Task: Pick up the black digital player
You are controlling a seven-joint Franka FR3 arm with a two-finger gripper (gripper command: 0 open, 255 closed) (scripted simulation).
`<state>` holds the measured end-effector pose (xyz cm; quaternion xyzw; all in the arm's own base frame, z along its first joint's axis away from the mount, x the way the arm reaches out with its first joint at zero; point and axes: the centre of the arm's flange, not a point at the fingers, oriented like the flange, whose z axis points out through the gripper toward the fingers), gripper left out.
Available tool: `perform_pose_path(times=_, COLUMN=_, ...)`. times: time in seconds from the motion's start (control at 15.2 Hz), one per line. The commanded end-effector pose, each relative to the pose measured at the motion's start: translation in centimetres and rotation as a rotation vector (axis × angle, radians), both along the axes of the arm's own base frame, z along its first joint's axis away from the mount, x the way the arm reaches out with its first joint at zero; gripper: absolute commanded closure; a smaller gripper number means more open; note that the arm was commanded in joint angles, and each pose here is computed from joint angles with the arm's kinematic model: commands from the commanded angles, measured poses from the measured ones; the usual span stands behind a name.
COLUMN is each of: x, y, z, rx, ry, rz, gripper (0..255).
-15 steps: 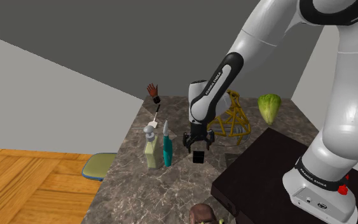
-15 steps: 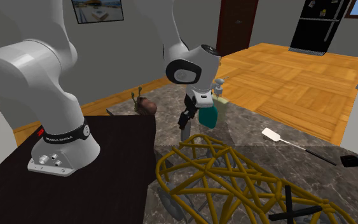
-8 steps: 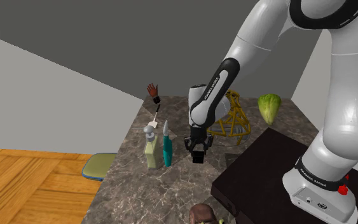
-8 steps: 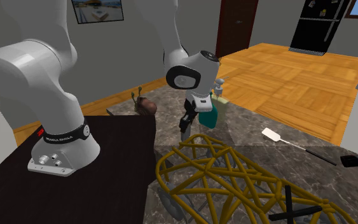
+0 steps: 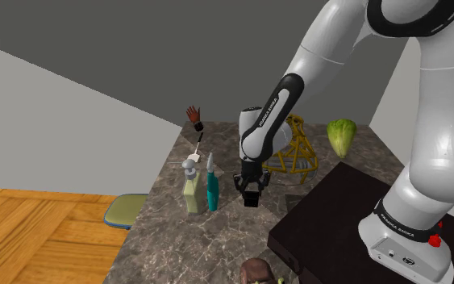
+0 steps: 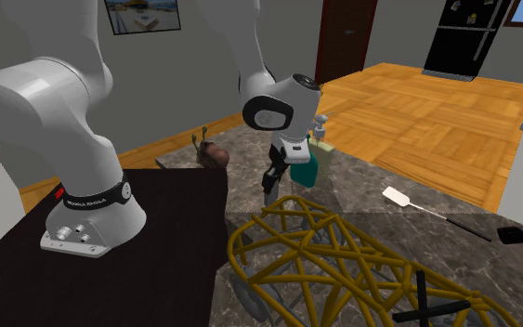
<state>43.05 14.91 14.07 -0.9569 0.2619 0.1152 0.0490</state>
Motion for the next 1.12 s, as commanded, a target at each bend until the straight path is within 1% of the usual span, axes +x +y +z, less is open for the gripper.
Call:
perform_pose_path(times=0.0, x=0.0, y=0.0, z=0.5, rx=0.000, ry=0.000, rz=0.000, gripper=255)
perform_pose_path(times=0.92, x=0.0, y=0.0, z=7.9, rx=0.000, ry=0.000, rz=0.000, gripper=255)
perform_pose_path(times=1.06, x=0.0, y=0.0, z=8.0, rx=0.000, ry=0.000, rz=0.000, gripper=255)
